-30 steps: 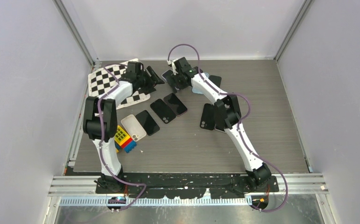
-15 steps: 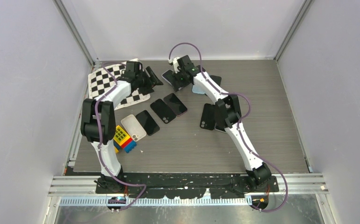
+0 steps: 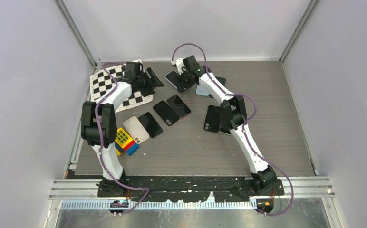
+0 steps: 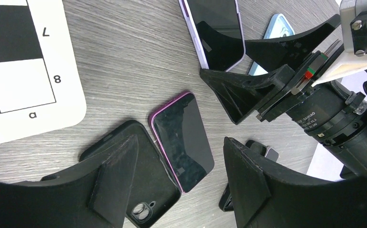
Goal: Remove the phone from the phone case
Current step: Move the phone to the center of the board.
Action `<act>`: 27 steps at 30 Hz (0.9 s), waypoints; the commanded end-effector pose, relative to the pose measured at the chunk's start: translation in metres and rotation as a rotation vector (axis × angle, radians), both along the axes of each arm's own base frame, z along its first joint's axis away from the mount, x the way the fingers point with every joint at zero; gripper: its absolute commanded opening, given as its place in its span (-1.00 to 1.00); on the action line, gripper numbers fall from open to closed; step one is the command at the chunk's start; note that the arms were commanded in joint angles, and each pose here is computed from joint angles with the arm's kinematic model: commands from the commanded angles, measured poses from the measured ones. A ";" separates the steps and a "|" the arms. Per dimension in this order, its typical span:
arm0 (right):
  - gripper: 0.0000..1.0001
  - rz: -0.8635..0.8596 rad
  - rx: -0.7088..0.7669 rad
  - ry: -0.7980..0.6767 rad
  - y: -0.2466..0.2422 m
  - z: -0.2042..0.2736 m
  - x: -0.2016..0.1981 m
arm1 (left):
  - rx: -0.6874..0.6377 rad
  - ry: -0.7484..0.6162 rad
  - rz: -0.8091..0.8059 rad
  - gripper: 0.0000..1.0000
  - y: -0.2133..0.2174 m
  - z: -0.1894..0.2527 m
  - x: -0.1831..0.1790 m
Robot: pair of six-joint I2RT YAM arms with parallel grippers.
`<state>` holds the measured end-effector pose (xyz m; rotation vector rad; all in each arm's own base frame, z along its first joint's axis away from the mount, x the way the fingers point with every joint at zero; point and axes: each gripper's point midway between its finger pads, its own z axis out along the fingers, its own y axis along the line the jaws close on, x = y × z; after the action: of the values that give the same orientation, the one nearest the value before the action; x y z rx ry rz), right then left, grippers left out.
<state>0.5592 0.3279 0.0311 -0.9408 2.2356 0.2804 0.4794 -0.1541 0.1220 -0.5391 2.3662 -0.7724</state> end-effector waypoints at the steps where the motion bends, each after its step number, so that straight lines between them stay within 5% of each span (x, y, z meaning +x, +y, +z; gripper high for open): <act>1: -0.03 -0.040 -0.100 0.041 -0.017 -0.024 -0.008 | -0.002 -0.089 -0.002 0.37 0.005 0.038 0.004; 11: -0.15 -0.116 0.006 0.029 -0.021 0.064 -0.028 | -0.019 -0.123 0.012 0.36 0.008 0.049 -0.005; 19: -0.23 -0.236 0.017 0.308 -0.045 0.063 -0.108 | -0.049 -0.133 0.008 0.36 0.008 0.051 -0.024; 27: -0.26 -0.292 0.230 0.410 -0.049 0.112 -0.177 | -0.130 -0.118 -0.036 0.36 -0.003 0.045 -0.053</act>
<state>0.4100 0.2667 0.0787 -0.5945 2.6777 0.3932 0.4320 -0.1500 0.1398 -0.5435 2.3212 -0.8467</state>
